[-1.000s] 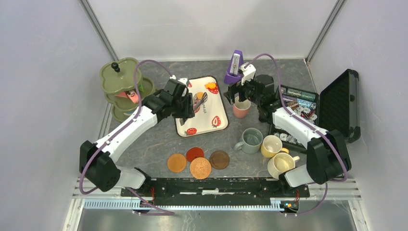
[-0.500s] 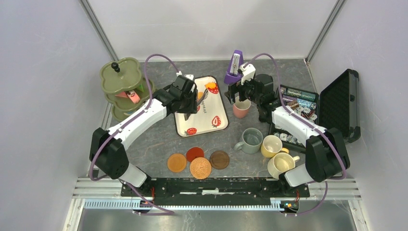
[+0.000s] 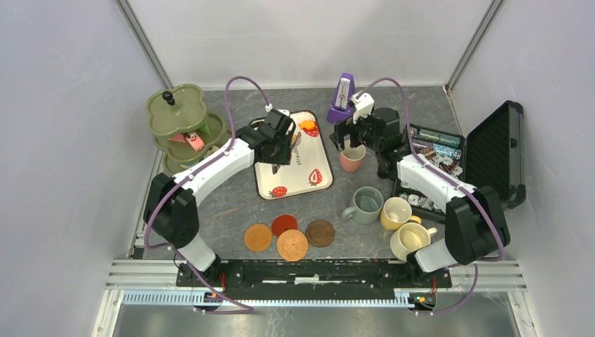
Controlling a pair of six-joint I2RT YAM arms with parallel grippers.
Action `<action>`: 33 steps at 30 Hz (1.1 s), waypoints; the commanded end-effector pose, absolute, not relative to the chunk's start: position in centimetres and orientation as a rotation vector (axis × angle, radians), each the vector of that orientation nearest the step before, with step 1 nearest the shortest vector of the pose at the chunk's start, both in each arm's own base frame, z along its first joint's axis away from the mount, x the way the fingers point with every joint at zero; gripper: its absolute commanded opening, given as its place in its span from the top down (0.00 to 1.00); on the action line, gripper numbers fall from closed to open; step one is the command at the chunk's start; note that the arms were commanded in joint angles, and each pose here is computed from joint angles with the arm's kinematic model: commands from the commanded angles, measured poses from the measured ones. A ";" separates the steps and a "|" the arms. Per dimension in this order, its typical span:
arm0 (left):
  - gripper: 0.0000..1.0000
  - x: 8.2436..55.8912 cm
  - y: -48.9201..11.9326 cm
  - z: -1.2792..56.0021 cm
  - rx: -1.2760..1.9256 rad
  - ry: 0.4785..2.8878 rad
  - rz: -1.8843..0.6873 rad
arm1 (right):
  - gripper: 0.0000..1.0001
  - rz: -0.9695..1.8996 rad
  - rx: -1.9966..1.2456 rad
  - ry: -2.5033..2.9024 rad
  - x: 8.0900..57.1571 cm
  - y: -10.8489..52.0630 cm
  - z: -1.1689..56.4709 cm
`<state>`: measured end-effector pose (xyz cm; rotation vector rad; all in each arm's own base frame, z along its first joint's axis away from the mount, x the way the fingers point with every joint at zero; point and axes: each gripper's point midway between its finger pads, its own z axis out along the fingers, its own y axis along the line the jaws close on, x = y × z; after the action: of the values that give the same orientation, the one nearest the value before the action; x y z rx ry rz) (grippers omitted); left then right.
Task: Serve the afternoon tea
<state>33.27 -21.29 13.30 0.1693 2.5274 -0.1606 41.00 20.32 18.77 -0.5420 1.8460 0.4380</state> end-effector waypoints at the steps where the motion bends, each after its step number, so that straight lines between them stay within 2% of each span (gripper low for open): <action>1: 0.48 35.0 -21.5 14.9 0.223 2.452 -0.105 | 0.02 0.421 -0.537 1.799 42.2 20.4 20.6; 8: 0.49 35.4 -21.6 14.2 0.247 2.458 -0.049 | 0.02 0.421 -0.536 1.798 42.2 20.3 20.6; 12: 0.52 35.6 -21.7 13.8 0.258 2.470 -0.025 | 0.02 0.422 -0.538 1.799 42.2 20.4 20.5; 24: 0.51 35.9 -22.1 12.6 0.285 2.492 -0.006 | 0.02 0.423 -0.538 1.799 42.2 20.3 20.6; 33: 0.61 35.9 -21.6 14.5 0.273 2.446 0.016 | 0.02 0.421 -0.536 1.800 42.2 20.3 20.6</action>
<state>34.64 -21.49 10.95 0.2545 2.5506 0.0076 41.04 20.15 18.05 -0.5412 1.8686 0.4350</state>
